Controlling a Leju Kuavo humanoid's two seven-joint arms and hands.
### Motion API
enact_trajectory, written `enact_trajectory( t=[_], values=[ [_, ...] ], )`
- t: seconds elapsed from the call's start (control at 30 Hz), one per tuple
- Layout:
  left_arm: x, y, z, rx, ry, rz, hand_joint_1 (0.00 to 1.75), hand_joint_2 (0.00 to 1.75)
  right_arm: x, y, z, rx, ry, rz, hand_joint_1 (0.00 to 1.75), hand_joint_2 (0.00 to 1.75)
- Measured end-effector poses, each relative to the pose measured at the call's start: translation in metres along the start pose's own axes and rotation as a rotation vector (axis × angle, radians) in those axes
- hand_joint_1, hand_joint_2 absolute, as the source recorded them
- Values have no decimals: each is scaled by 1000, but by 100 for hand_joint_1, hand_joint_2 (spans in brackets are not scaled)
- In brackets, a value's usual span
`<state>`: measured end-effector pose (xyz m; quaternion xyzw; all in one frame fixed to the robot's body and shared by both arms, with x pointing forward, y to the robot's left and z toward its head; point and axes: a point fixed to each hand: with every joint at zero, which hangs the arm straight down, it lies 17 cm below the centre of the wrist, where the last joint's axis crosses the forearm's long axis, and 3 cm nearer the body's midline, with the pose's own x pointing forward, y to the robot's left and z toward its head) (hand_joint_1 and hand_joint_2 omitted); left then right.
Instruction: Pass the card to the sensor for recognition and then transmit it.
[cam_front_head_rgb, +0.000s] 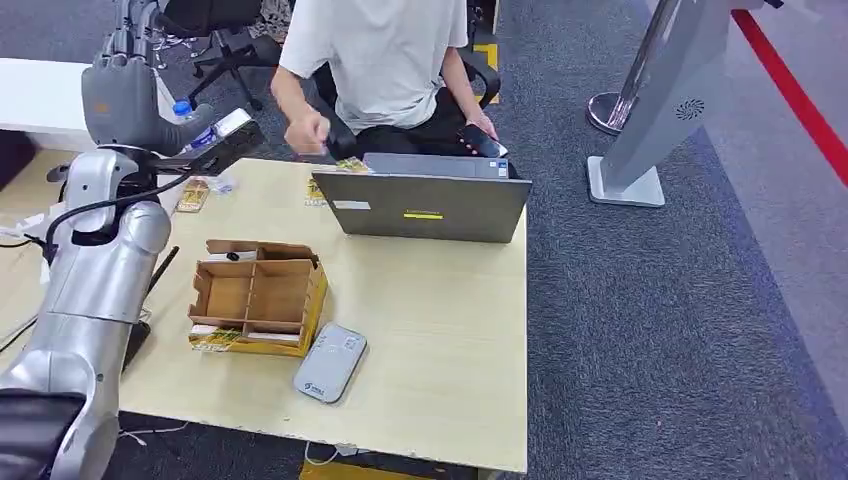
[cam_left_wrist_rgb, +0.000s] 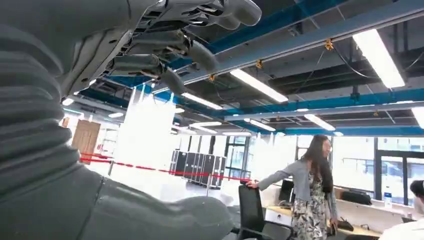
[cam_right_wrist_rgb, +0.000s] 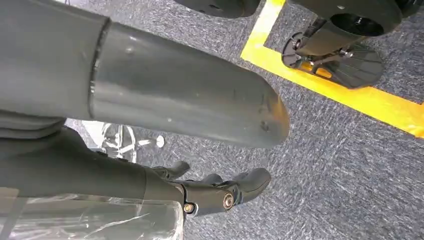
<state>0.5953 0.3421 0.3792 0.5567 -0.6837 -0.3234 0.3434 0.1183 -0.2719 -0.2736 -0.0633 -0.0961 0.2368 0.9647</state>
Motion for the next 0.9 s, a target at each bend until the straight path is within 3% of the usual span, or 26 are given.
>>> enact_trajectory(
  t=[0.13,0.27,0.4,0.5,0.67,0.7,0.73,0.8,0.9],
  values=[
    [-33,8,6,-2,19,-25,0,175,-1,1,0,-1,-3,-3,0,0],
    [-102,35,21,17,73,-54,0,175,-5,3,0,2,-2,-16,0,0],
    [-197,70,62,31,169,-77,0,175,-11,6,0,3,-2,-22,0,0],
    [-276,103,116,43,286,-91,0,175,-15,6,0,0,-3,-39,0,0],
    [-279,102,120,43,293,-85,0,175,-15,6,0,0,-3,-39,0,0],
    [-334,131,169,79,392,-69,0,175,-22,5,0,-5,1,-44,0,0],
    [-408,177,252,165,558,-60,0,175,-30,3,0,-11,6,-60,0,0],
    [-443,186,310,147,665,-83,0,175,-31,-1,0,-17,7,-63,0,0],
    [-486,203,405,275,915,-49,0,175,-39,-1,0,-18,16,-67,0,0]
  ],
)
